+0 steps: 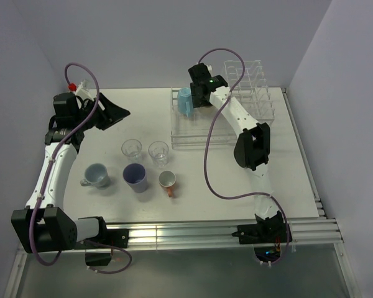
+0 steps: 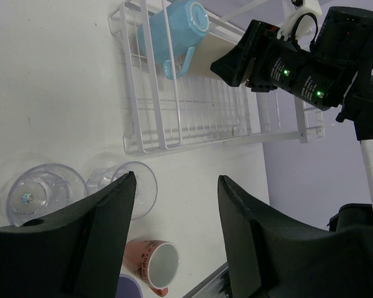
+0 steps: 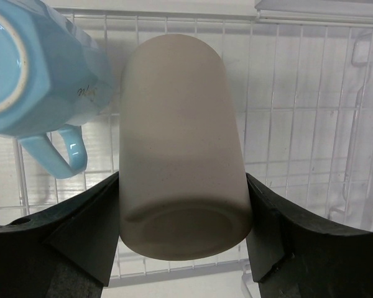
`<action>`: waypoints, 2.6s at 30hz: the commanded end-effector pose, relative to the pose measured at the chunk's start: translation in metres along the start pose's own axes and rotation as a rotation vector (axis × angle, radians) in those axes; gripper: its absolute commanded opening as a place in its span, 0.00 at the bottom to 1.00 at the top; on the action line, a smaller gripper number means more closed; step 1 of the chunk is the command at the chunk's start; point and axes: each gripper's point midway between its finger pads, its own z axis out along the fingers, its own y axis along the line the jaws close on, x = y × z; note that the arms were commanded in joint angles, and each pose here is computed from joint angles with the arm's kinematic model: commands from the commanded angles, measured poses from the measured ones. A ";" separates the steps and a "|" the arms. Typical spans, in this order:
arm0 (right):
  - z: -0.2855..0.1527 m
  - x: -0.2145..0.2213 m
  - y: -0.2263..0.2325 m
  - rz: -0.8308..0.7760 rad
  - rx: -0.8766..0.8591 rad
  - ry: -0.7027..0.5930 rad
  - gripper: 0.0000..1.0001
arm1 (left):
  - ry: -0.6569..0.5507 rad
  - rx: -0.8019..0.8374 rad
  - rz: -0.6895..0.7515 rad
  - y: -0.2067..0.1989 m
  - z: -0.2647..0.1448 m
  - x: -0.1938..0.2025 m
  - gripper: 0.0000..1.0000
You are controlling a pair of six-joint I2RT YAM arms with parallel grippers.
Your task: Load the cups into the dish rack
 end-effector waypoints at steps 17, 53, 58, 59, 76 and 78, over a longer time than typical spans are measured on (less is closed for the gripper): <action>0.006 -0.014 -0.006 0.010 0.019 -0.042 0.73 | -0.015 0.017 0.053 -0.001 0.003 -0.006 0.61; -0.089 -0.049 -0.002 0.059 -0.066 -0.214 0.86 | -0.085 -0.289 0.063 0.037 0.001 -0.006 0.59; -0.144 -0.056 -0.002 0.087 -0.119 -0.294 0.86 | -0.092 -0.445 0.056 0.060 -0.003 0.011 0.55; -0.154 -0.056 0.002 0.085 -0.139 -0.308 0.86 | -0.096 -0.465 0.049 0.064 -0.005 0.014 0.54; -0.245 -0.025 -0.006 0.113 -0.274 -0.432 0.86 | 0.037 -0.762 0.071 0.137 -0.005 0.081 0.45; -0.246 -0.023 -0.007 0.117 -0.275 -0.433 0.86 | 0.044 -0.772 0.069 0.141 -0.002 0.083 0.43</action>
